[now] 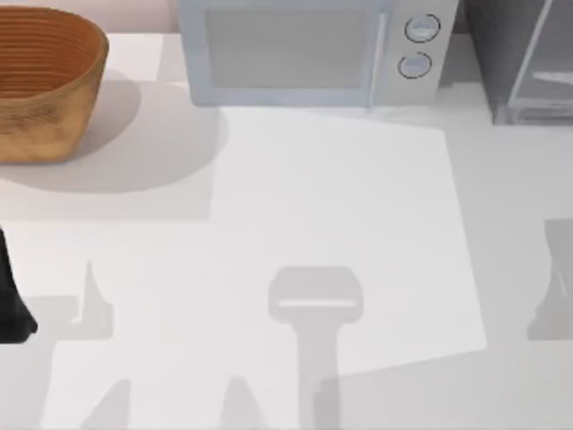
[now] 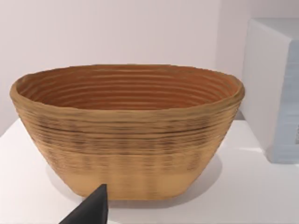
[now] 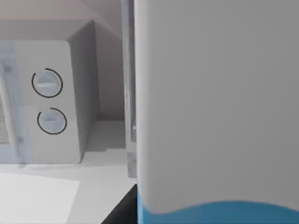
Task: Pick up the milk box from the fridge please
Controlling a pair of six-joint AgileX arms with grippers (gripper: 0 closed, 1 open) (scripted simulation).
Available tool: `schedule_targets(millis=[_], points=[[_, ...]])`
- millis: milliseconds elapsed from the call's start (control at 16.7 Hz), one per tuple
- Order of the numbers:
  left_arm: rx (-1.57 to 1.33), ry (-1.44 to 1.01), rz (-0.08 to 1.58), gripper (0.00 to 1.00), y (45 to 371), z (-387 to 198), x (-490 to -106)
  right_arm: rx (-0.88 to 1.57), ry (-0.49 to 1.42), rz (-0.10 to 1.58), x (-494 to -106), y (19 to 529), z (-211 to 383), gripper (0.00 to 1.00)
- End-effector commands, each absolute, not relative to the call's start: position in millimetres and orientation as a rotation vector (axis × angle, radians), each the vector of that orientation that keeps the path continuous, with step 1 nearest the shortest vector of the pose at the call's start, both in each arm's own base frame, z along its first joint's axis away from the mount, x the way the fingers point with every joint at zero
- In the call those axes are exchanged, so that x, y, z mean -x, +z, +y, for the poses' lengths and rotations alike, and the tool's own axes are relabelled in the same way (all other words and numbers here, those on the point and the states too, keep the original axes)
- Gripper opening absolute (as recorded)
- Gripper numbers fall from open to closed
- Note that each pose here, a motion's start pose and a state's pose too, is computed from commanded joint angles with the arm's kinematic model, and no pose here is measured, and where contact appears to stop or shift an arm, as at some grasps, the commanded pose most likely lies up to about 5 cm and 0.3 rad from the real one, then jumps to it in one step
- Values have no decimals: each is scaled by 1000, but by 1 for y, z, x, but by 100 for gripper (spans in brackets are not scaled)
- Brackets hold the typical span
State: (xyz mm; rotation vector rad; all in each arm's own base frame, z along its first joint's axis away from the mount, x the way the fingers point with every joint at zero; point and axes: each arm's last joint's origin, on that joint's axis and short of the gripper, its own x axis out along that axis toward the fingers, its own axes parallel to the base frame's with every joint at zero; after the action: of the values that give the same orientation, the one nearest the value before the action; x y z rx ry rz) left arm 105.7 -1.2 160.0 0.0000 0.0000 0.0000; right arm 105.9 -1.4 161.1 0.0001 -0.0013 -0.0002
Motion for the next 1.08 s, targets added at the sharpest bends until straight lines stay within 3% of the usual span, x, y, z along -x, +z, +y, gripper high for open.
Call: schedule_targets(millis=[660,1080], points=[[0,0,0,100,160,-1,-106,5,78,-56,-113,186,4,0],[0,0,0,100,160,-1,-106,10,322,-39,-182,222,28,0]])
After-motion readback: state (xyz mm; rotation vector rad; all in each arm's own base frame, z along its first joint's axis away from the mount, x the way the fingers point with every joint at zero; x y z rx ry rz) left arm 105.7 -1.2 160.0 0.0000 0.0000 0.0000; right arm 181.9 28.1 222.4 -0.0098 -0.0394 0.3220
